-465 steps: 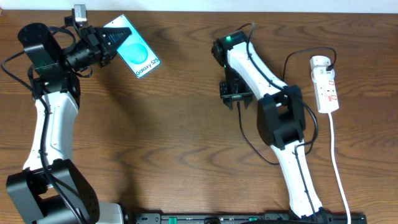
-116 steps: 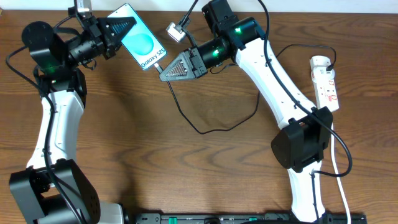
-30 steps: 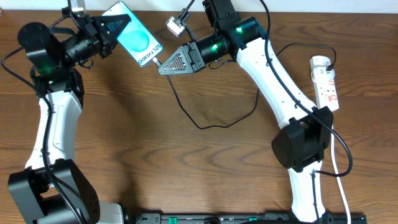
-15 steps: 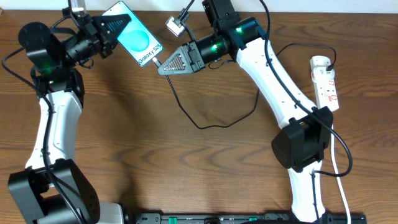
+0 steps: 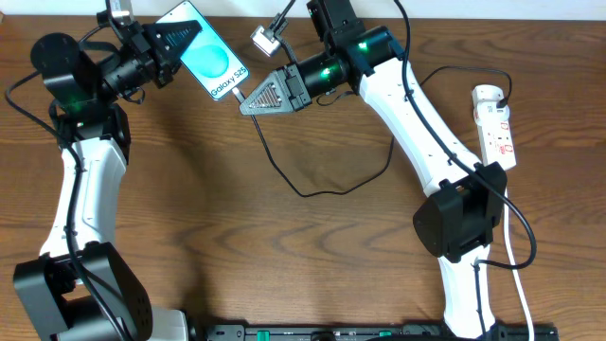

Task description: Plug charger to phone and switch on socket

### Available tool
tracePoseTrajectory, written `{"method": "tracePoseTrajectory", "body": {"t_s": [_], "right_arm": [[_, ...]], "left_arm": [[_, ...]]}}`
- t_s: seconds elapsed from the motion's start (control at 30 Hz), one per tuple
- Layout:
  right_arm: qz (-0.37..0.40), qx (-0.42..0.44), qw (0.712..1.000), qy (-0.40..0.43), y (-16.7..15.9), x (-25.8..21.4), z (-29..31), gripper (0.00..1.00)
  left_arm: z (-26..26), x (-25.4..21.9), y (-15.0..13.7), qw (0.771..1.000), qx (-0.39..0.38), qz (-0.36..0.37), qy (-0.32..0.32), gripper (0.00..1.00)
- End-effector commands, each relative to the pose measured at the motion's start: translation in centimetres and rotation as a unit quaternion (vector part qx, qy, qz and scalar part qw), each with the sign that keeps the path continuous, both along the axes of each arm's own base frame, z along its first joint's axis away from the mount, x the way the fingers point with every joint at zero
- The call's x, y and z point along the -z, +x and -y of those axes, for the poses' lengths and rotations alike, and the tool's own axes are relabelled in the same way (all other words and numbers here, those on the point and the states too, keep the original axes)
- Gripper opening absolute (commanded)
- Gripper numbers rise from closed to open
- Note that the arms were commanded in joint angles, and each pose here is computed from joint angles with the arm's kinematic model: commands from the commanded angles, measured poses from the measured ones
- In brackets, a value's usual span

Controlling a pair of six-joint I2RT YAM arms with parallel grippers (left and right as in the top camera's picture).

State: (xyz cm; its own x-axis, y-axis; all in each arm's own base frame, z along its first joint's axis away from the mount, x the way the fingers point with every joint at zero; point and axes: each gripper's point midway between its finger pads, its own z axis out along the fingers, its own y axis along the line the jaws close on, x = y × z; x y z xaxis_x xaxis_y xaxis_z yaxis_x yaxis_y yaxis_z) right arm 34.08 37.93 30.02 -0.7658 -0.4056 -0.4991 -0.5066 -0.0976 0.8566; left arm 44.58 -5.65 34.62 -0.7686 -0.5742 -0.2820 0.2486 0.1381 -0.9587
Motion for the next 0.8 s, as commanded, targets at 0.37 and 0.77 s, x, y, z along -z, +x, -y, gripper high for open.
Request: {"method": "tracePoseTrajectory", "body": {"t_s": [0.37,0.77], "right_arm": [[0.004,-0.001,1.0,0.01,0.0,-0.9,0.3,0.01],[0.001,-0.003,1.0,0.016,0.1,-1.2,0.3,0.01]], "left_arm": [[2.2,-1.1,-2.2,0.996,0.078,0.042,0.021,0.07],[2.6,-0.9,-3.0,0.992,0.101,0.06,0.035,0.07]]}}
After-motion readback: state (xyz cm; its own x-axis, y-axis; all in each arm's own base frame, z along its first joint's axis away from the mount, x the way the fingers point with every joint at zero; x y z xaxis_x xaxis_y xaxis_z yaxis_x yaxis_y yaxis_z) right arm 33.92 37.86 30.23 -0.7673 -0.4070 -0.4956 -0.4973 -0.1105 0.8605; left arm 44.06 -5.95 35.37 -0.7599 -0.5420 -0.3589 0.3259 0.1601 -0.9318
